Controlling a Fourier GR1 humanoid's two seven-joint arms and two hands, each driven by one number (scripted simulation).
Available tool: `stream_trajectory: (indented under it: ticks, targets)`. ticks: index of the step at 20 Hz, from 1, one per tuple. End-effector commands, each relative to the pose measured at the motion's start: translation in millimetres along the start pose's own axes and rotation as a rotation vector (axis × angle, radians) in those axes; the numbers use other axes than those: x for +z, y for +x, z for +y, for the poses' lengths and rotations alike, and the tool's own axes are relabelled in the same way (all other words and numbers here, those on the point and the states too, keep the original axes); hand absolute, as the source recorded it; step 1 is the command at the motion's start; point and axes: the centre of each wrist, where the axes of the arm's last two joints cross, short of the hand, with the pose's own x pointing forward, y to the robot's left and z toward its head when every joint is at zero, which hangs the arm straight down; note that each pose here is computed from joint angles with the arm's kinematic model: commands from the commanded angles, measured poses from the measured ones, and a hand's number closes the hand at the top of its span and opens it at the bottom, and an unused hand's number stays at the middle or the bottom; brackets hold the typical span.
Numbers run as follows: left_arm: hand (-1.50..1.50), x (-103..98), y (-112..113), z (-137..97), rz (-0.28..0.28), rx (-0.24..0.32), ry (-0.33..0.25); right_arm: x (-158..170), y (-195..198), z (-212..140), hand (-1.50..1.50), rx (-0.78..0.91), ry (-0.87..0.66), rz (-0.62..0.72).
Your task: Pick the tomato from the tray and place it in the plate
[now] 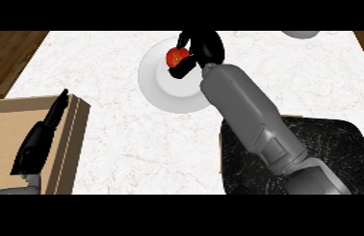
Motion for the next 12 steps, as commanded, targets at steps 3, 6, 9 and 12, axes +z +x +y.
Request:
stream_trajectory:
  ticks: [3,6,9,12]
  targets:
    - [0.00,4.3,-13.2,13.9,-0.002,0.005,0.009,-6.7,-16.9,7.9,-1.50,-0.054,-0.008,0.135]
    - [0.00,-16.2,2.5,-10.5,-0.007,-0.007,-0.012,-5.7,-8.7,7.6,-1.50,-0.102,-0.059,0.069]
    - [0.00,1.2,-10.0,-10.2,-0.005,0.007,0.005,2.8,-31.9,19.3,-1.50,-0.215,-0.143,0.057]
    - [0.00,0.4,-7.4,-5.2,0.021,0.000,0.020,-7.1,-9.7,-1.2,-1.50,-0.327,-0.242,0.040]
